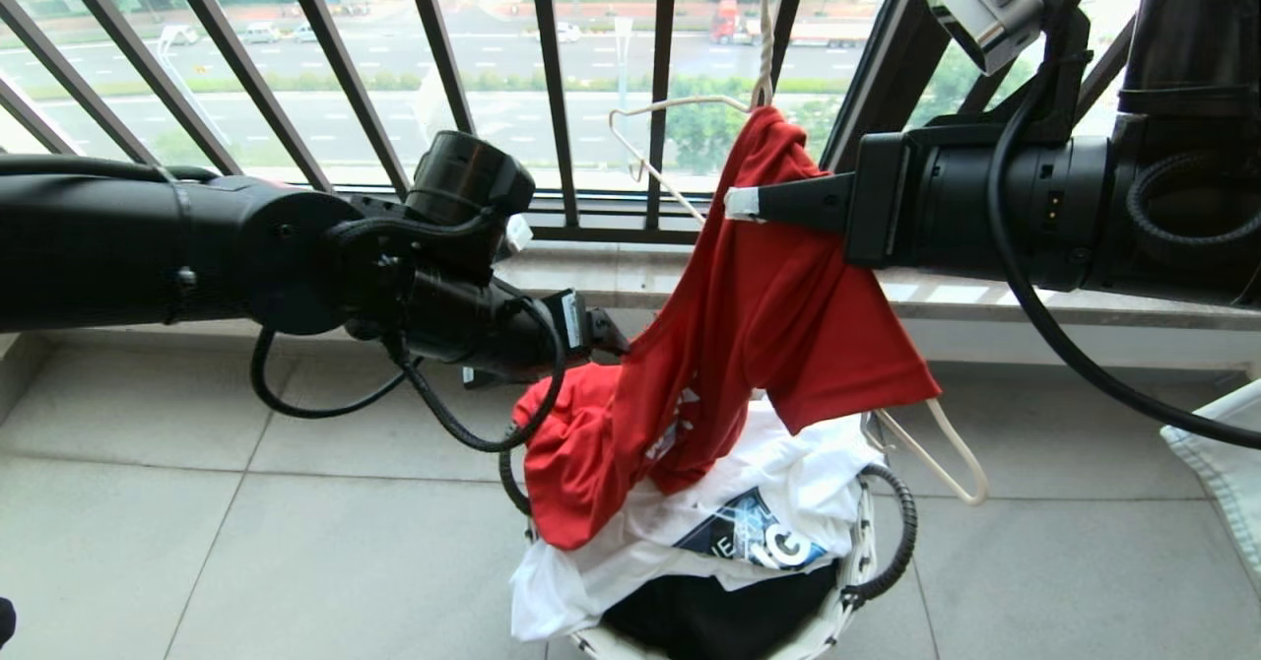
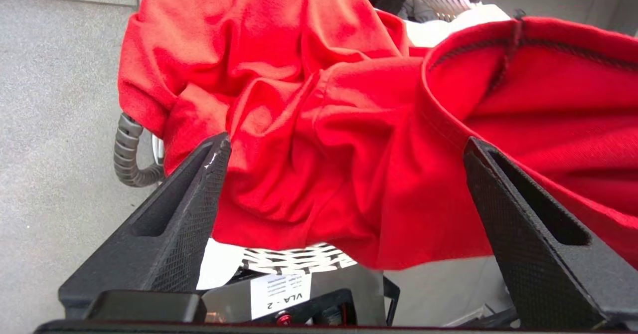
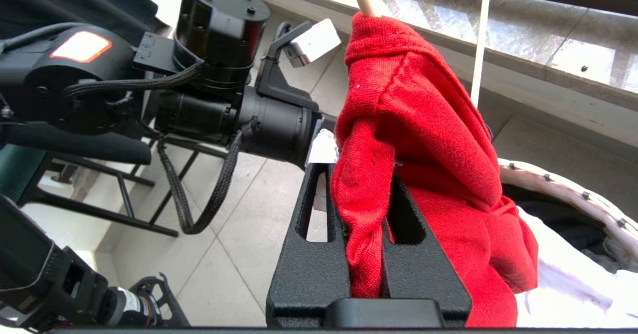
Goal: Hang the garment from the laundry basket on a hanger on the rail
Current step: Hang the clothes on the clothes rack
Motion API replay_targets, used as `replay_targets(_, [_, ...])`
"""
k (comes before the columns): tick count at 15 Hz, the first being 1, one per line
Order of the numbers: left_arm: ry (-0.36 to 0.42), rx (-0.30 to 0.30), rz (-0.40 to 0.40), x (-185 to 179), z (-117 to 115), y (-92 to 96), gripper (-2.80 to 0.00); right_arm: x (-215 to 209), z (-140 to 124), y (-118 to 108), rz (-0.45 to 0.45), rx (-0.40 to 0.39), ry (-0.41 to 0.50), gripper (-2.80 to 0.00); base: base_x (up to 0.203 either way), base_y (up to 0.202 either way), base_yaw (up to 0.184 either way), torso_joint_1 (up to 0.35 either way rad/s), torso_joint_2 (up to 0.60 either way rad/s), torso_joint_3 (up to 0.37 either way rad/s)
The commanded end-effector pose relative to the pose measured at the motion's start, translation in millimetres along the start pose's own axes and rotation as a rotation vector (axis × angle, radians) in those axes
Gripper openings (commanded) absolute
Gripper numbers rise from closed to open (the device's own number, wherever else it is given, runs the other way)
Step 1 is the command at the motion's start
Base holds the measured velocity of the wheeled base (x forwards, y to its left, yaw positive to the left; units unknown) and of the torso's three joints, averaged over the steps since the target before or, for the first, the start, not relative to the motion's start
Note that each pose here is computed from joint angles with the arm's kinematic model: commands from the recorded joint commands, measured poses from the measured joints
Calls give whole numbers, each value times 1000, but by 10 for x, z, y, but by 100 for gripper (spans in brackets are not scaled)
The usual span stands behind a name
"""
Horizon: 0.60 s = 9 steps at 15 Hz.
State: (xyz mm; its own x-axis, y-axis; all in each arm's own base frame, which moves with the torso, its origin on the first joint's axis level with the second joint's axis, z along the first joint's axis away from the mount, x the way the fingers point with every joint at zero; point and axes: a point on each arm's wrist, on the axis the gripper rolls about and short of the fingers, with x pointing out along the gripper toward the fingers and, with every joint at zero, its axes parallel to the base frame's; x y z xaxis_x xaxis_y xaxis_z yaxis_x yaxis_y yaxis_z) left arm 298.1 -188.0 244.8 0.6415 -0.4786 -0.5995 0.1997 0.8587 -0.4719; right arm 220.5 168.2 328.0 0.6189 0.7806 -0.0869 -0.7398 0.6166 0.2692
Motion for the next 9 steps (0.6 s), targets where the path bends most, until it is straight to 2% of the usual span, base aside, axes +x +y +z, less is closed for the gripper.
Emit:
replay_targets(1, [24,-57,43,352,66,125,0,-8,3,10,5,0,-2,-280,0,0,0,0,0,0])
replay_targets(5, [18,-94,-24,184,159,150,0,-9,3,8,4,0,-2,-280,0,0,0,0,0,0])
replay_targets(8, [17,-101,-18,234,168,158,0,-8,3,10,5,0,-2,-280,0,0,0,0,0,0])
replay_targets(9, [-8,-103,-35,198,206,143,0,-8,-1,9,5,0,0,-280,0,0,0,0,0,0])
